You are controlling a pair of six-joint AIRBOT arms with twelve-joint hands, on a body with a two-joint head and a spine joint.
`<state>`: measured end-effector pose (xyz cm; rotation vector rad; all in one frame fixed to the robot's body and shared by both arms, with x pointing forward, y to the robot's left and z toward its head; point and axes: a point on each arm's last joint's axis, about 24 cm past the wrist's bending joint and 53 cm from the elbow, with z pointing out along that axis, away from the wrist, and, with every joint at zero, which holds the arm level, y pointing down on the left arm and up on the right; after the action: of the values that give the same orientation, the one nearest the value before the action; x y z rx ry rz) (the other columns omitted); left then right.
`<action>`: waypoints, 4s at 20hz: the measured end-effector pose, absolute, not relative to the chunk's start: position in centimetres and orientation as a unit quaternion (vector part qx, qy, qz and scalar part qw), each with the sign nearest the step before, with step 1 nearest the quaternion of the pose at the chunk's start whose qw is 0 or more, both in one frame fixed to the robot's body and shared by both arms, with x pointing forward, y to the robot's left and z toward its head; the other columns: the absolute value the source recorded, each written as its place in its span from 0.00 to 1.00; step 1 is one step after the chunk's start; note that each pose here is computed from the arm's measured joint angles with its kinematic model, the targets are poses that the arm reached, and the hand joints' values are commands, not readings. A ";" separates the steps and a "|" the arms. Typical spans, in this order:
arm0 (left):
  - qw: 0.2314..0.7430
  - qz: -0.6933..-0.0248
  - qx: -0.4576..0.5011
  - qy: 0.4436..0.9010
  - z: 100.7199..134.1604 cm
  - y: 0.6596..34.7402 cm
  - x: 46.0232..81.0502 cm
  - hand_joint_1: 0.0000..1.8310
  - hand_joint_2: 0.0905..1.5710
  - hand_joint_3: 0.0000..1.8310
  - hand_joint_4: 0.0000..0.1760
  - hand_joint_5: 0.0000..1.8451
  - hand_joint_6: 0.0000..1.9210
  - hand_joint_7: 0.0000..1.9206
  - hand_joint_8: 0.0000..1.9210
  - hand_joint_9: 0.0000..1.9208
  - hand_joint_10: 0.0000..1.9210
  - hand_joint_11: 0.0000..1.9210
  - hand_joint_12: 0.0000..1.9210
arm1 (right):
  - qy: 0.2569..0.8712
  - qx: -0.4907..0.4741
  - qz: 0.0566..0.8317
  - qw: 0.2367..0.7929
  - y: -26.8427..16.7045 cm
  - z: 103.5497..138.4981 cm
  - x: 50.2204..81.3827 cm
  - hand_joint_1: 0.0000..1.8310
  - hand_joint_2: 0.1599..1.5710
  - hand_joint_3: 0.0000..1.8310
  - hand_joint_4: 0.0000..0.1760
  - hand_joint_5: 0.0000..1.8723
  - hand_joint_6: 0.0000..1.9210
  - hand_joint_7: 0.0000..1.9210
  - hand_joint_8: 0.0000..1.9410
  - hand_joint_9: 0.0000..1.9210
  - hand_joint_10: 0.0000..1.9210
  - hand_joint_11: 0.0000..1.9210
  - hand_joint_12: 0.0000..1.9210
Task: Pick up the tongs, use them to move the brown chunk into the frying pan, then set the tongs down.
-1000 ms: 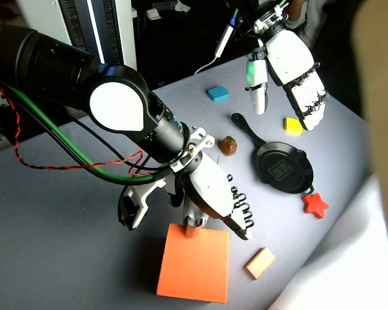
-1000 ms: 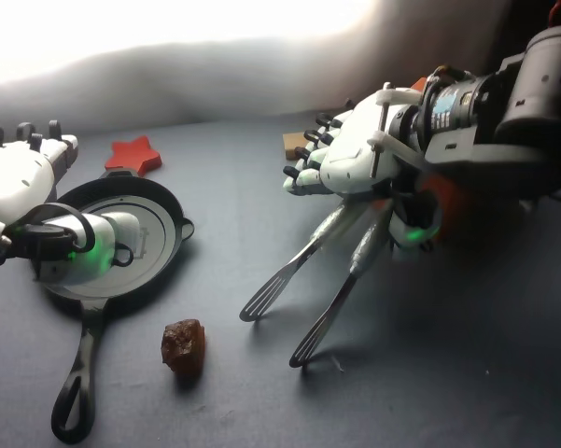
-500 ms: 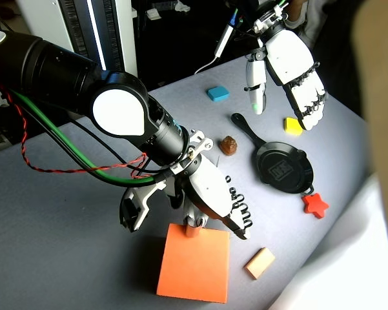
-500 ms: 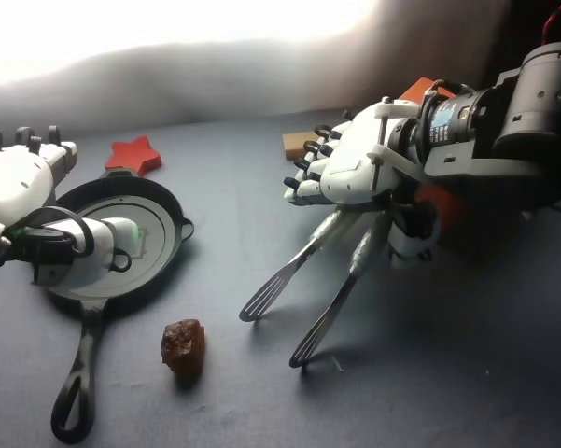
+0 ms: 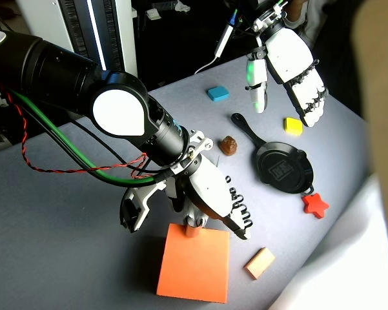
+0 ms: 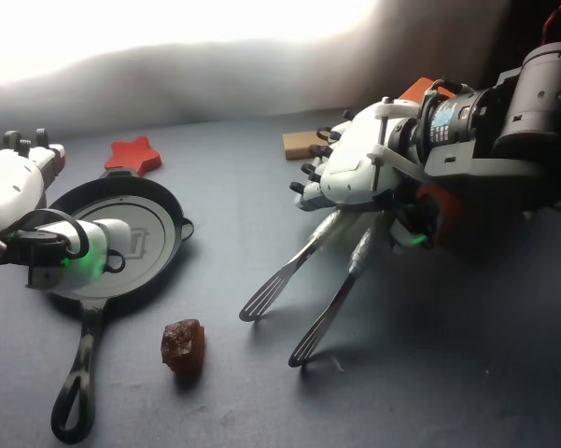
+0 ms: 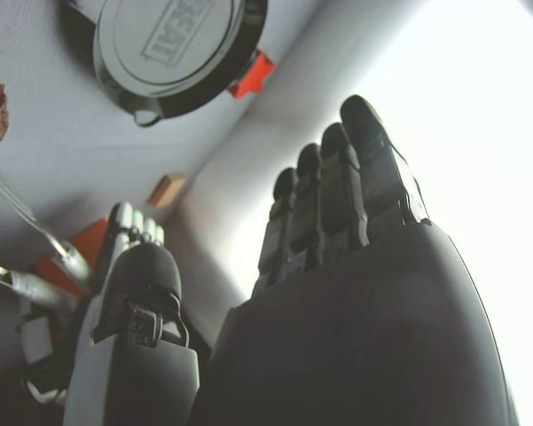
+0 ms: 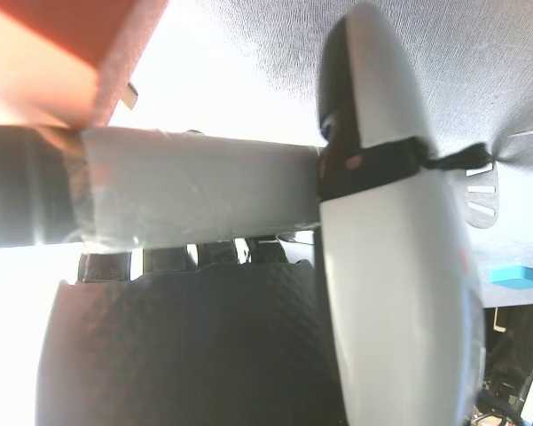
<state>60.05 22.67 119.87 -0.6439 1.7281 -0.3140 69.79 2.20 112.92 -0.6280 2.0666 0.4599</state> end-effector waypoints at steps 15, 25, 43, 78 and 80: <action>0.585 -0.132 -0.290 0.746 119.4 22.9 59.6 0.07 0.83 0.00 0.00 0.03 0.00 0.06 0.00 0.07 0.00 0.00 0.30 | 0.820 -0.240 0.211 0.475 3.2 118.4 69.4 0.59 0.78 0.00 0.00 0.38 0.72 0.52 0.05 0.40 0.34 0.22 0.79; 0.591 -0.111 -0.326 0.729 119.5 24.7 59.2 0.09 0.82 0.00 0.00 0.04 0.00 0.07 0.00 0.07 0.00 0.00 0.31 | 0.801 -0.056 0.210 0.559 -0.5 123.4 67.2 0.59 0.77 0.00 0.00 0.39 0.70 0.53 0.05 0.39 0.37 0.21 0.81; 0.581 0.004 -0.450 0.678 118.6 30.7 53.5 0.06 0.83 0.00 0.00 0.03 0.00 0.06 0.00 0.07 0.00 0.00 0.34 | 0.821 0.092 0.252 0.504 4.5 119.4 61.8 0.59 0.76 0.00 0.00 0.34 0.27 0.46 0.04 0.30 0.40 0.10 0.83; 0.563 0.002 -0.463 0.684 117.6 30.1 52.5 0.05 0.83 0.00 0.00 0.04 0.00 0.07 0.00 0.08 0.00 0.00 0.34 | 0.837 0.046 0.235 0.492 5.0 113.8 60.9 0.59 0.75 0.00 0.00 0.37 0.21 0.47 0.02 0.30 0.38 0.10 0.82; 0.563 0.003 -0.462 0.685 117.6 30.0 52.6 0.05 0.83 0.00 0.02 0.03 0.00 0.07 0.00 0.07 0.00 0.00 0.32 | 0.839 0.044 0.235 0.489 5.1 113.5 60.9 0.60 0.74 0.00 0.00 0.38 0.20 0.47 0.02 0.31 0.37 0.11 0.81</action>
<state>52.55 30.05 117.60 -1.0885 1.6121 0.0067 60.85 5.06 113.49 0.1081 2.0377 0.5712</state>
